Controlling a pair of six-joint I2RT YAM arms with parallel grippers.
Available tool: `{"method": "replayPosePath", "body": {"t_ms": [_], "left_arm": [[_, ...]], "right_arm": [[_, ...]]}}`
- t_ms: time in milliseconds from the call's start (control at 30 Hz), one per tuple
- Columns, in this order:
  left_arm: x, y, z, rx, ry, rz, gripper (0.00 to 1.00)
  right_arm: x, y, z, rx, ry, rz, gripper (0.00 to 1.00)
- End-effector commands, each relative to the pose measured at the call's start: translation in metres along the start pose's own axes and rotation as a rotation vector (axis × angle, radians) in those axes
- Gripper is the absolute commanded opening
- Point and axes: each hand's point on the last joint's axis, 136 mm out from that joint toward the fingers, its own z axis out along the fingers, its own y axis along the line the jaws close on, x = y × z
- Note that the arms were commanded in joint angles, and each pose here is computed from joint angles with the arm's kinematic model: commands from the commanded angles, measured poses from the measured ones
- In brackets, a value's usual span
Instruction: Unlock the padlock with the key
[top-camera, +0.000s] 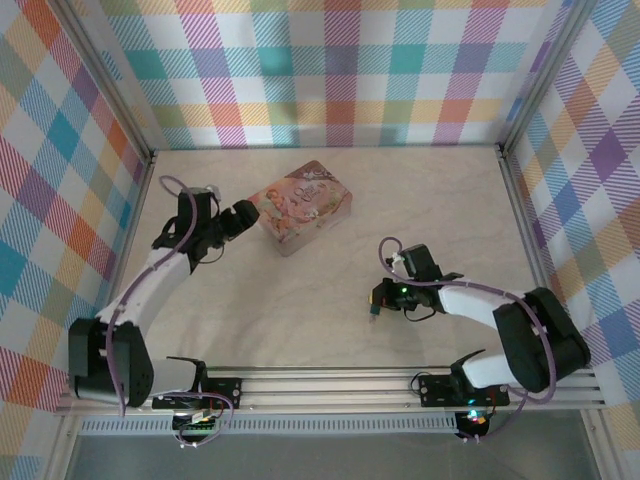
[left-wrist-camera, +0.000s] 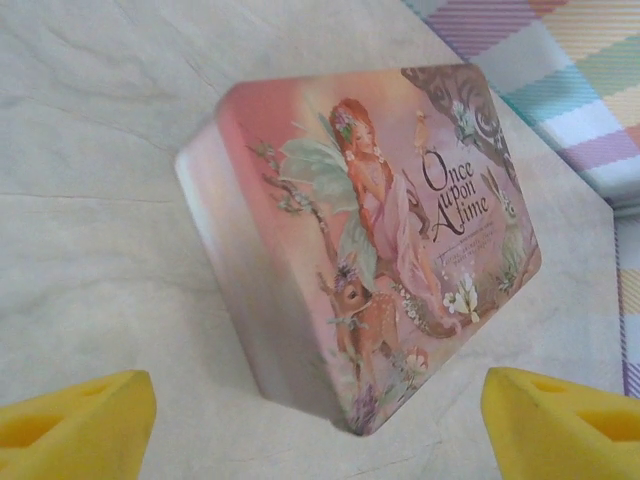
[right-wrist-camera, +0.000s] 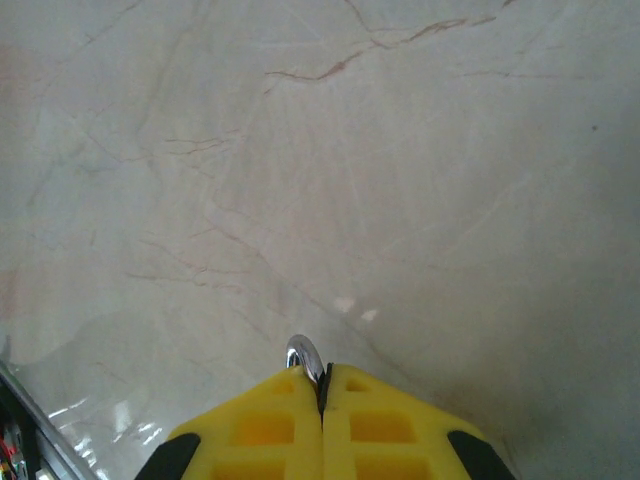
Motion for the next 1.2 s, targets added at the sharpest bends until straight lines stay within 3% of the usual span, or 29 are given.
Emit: {"method": "replayPosePath", "body": {"t_ms": [0,233,467,733,1000,1167], "left_arm": [[-0.007,0.024,-0.022,-0.104,-0.094,-0.008,0.86],[-0.005,0.04,-0.051,-0.169,-0.171,-0.009,0.88],[-0.006,0.054,-0.067,-0.233,-0.229,0.004,0.89],[-0.014,0.059,-0.09,-0.261,-0.33,0.024,0.89],[-0.022,0.078,-0.126,-0.333,-0.495,0.012,0.98],[-0.021,0.093,-0.132,-0.384,-0.547,0.001,1.0]], "right_arm": [[-0.016,0.014,0.007,-0.051,-0.03,-0.019,0.05],[-0.021,0.005,0.016,-0.009,-0.029,0.017,0.21],[-0.034,0.005,-0.003,0.049,-0.114,-0.033,0.36],[-0.082,0.023,-0.066,0.153,-0.41,-0.207,0.58],[-0.131,0.017,-0.145,0.387,-0.76,-0.401,1.0],[-0.15,-0.007,-0.172,0.501,-0.864,-0.42,1.0]]}}
